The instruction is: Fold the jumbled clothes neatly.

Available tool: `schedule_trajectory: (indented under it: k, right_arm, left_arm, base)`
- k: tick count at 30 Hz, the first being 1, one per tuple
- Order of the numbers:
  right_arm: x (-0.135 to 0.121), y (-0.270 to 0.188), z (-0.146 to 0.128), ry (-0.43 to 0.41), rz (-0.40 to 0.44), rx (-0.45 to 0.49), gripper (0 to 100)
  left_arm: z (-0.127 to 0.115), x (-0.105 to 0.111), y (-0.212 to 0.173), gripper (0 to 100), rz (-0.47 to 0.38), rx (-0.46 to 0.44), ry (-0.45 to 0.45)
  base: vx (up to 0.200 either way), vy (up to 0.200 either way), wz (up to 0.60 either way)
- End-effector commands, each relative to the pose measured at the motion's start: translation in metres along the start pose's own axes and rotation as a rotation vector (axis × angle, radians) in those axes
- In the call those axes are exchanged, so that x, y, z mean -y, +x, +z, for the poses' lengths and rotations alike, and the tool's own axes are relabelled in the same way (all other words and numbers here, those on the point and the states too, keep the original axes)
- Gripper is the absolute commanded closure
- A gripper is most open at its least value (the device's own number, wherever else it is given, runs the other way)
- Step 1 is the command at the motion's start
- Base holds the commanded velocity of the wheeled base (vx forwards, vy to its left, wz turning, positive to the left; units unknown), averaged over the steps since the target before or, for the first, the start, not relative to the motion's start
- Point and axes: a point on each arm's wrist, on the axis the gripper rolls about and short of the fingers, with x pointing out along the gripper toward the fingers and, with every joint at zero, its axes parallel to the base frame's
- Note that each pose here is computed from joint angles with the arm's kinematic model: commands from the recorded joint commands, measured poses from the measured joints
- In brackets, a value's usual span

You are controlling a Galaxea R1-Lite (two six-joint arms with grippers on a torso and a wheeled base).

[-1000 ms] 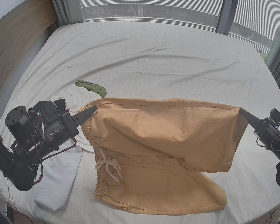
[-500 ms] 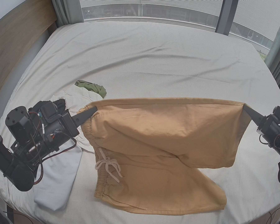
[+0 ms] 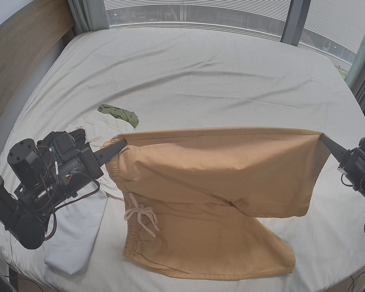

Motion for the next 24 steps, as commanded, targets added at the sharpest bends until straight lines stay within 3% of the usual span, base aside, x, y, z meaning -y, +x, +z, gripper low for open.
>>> schedule_trajectory:
  k: [1,22,24]
  right_arm:
    - [0.0011,-0.0016,0.0023,-0.006,-0.004,0.005,100]
    - [-0.0015,0.0021,-0.0024,0.004,0.007,-0.006,100]
    - [-0.002,0.0056,-0.0029,0.005,0.018,-0.009,100]
  left_arm:
    - [-0.0008,-0.001,0.0001,100,0.004,-0.002,-0.002]
    - [-0.0024,0.0013,0.0028,100,-0.004,-0.004,0.002]
    - [-0.0073,-0.0063,0.0083,100,0.009,-0.018,-0.006]
  base:
    - [0.0,0.0,0.0]
    - [0.0,0.0,0.0]
    - [0.0,0.0,0.0]
